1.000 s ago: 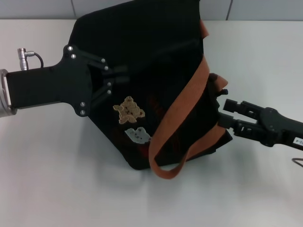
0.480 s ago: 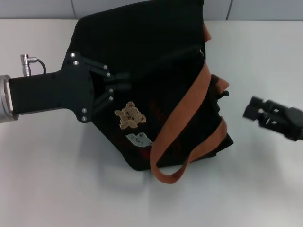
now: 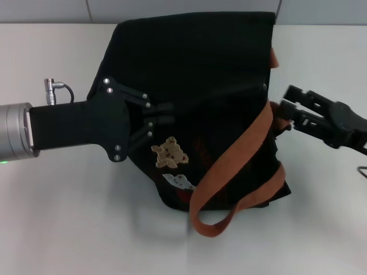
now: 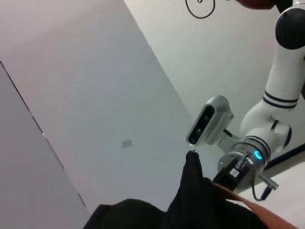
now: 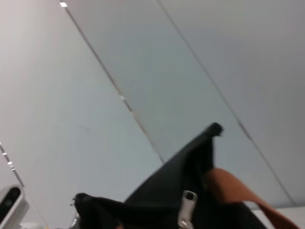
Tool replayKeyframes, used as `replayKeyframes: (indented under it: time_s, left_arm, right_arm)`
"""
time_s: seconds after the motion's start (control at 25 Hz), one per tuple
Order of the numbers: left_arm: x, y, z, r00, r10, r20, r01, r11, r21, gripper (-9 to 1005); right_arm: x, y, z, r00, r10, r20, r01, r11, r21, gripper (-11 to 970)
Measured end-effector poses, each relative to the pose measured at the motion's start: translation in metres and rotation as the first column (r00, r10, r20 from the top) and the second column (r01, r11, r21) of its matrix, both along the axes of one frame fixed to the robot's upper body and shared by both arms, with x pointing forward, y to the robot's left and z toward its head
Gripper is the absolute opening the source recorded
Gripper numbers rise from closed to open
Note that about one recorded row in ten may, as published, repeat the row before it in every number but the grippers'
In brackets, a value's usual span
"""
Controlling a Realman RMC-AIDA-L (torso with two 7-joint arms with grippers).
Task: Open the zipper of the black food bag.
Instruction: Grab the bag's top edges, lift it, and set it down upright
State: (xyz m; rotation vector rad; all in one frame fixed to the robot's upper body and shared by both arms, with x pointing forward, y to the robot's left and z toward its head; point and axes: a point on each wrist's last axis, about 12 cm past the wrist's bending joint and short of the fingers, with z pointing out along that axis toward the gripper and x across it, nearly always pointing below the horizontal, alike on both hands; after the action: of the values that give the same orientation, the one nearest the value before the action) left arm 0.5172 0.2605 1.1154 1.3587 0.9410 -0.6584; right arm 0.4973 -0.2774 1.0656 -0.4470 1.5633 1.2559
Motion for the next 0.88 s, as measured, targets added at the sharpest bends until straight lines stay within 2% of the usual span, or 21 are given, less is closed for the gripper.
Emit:
replayKeyframes:
  time_s: [0.44,0.68,0.88]
  left_arm:
    - [-0.003,-0.001,-0.012,0.999,0.031,0.02,-0.031,0.999,-0.013,70]
    - [-0.003,-0.003,-0.013,0.999,0.027,0.028,-0.027,1.0,-0.013,70]
    - [-0.004,-0.003,-0.013,0.999,0.027,0.038,-0.026,0.999,-0.02,70]
  right_arm:
    - [0.011,0.02,0.013,0.996,0.046,0.079,-0.05,0.997,0.058,785]
    - [0.019,0.03,0.015,0.994,0.061,0.087,-0.066,0.996,0.064,568]
    - [0.023,0.036,0.01,0.996,0.045,0.07,-0.048,0.998,0.039,508]
